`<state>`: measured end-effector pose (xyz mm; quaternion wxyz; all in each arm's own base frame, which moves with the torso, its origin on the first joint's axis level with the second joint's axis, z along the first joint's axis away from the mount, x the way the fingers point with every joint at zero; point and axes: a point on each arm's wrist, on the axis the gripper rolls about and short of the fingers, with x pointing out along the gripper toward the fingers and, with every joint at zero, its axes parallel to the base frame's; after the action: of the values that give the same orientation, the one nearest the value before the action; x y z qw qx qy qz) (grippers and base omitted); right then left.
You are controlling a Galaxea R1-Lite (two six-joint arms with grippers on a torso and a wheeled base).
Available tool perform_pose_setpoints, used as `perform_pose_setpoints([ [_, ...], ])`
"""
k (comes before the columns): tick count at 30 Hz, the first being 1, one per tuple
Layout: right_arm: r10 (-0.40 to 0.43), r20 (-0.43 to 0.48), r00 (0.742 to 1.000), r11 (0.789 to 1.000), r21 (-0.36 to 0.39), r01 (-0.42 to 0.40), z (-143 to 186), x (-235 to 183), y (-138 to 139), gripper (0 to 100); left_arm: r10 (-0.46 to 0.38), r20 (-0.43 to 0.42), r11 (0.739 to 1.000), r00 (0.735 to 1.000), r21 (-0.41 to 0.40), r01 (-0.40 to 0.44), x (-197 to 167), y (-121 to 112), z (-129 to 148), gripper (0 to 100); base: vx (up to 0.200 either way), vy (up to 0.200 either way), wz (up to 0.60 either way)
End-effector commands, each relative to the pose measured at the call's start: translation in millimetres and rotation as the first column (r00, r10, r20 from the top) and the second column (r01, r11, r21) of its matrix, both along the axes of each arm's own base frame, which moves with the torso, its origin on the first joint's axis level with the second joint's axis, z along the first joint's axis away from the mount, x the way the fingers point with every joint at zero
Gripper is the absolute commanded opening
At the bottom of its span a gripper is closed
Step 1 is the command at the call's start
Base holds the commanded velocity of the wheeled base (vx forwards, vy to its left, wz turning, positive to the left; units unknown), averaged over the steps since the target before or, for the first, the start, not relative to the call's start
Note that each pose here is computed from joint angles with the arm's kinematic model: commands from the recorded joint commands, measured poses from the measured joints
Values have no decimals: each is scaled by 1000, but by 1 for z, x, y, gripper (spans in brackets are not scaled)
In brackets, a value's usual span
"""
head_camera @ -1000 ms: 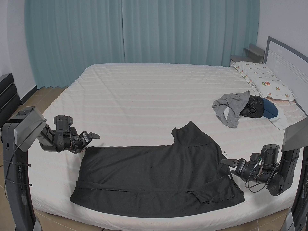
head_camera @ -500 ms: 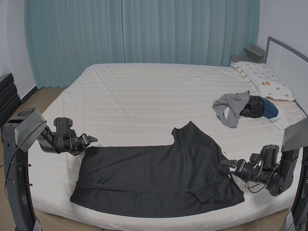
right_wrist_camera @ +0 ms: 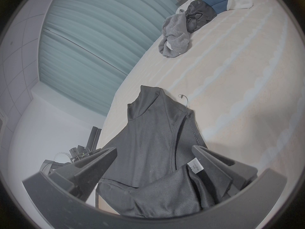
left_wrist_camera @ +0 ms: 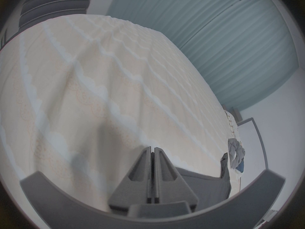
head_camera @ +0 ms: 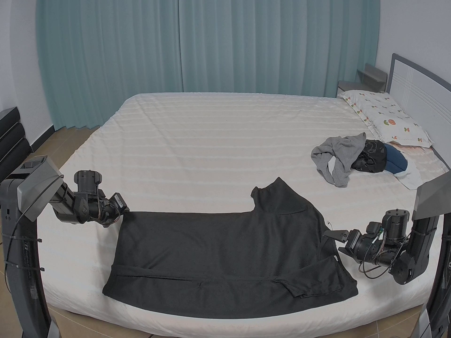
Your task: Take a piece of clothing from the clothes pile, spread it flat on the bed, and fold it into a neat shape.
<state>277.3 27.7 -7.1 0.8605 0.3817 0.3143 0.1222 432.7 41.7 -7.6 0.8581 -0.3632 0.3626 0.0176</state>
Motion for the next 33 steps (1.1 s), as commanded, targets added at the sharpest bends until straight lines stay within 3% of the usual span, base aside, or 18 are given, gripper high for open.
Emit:
perform_pose_setpoints([
  [1, 7, 18, 1000, 1000, 0, -7, 1, 7, 2, 100, 22, 28, 1000, 999, -16, -21, 0, 2, 14, 0, 0, 0, 0],
  [9, 25, 45, 999, 1000, -20, -24, 8, 57, 11, 100, 22, 24, 1000, 999, -21, -21, 0, 1, 13, 0, 0, 0, 0],
  [15, 58, 89, 994, 996, -69, -52, 12, 101, 18, 100, 24, 22, 999, 999, -23, -23, -1, 1, 13, 0, 0, 0, 0],
  [19, 88, 70, 994, 989, -127, -78, 13, 125, 25, 100, 24, 14, 999, 1000, -24, -23, -2, 1, 12, 0, 0, 0, 0],
  [28, 44, 6, 999, 983, -180, -42, 7, 174, 31, 100, 35, 2, 998, 999, -47, -35, -3, -2, 12, 0, 0, 0, 0],
  [33, 21, 1, 1000, 977, -213, -21, -15, 193, 33, 100, 36, -3, 998, 999, -48, -36, -3, -2, 11, 0, 0, 0, 0],
])
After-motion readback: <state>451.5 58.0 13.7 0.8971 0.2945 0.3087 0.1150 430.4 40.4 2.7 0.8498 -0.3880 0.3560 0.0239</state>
